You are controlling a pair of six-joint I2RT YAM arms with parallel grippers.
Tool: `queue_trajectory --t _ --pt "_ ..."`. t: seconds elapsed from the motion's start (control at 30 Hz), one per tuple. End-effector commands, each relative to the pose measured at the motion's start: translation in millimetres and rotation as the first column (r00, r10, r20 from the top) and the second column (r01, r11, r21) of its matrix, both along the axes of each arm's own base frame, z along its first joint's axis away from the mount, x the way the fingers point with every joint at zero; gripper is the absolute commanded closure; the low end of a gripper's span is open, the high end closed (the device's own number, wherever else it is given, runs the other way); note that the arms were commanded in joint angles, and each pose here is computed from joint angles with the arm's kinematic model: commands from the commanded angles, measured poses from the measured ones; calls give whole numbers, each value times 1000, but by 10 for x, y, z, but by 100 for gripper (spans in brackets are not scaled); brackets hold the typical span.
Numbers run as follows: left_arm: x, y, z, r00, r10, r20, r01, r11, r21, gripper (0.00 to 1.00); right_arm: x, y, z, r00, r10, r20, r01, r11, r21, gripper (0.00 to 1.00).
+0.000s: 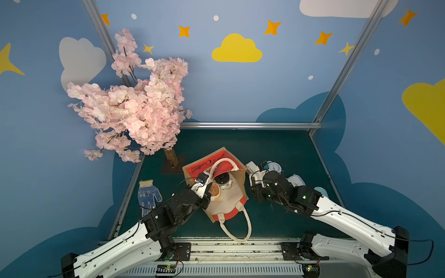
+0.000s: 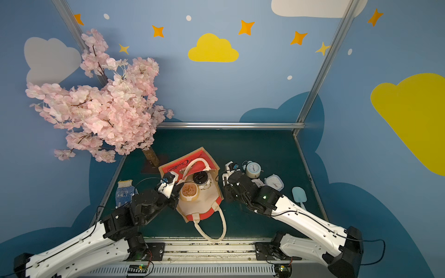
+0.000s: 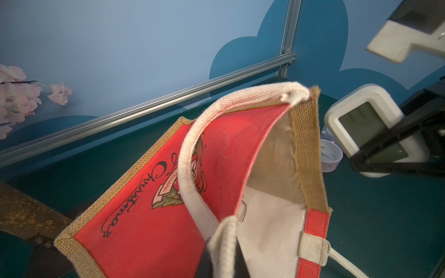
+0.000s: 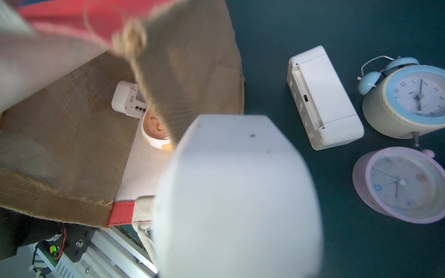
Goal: Take the alarm clock out of the canvas bag
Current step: Pick up the alarm from the canvas bag, then place the alarm at the center of the board.
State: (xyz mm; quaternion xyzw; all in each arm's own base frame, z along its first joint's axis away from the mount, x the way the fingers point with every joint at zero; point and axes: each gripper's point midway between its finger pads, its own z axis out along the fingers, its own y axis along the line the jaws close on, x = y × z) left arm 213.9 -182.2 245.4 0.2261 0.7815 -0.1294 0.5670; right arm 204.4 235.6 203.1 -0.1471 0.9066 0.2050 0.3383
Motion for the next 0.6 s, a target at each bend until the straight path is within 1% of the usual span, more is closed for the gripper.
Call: queue_trajectory --t 0.0,0.2,0.3,0.4,0.57 --pt "17 62 134 999 30 23 -29 999 -18 91 21 -108 84 1000 -15 27 15 1000 18 87" --pt "42 35 122 999 34 16 -33 999 -11 91 -7 -101 -26 1000 5 -27 -5 1000 2 87" --pt "44 27 135 999 32 18 -31 999 -12 91 -5 -108 -173 996 10 -94 -8 1000 26 86" --pt "38 43 161 999 33 28 -32 999 -21 91 -44 -88 -408 981 49 -186 -36 997 70 84" --pt "13 77 180 999 31 36 -30 999 -27 91 -106 -145 -908 941 78 -331 -56 996 75 84"
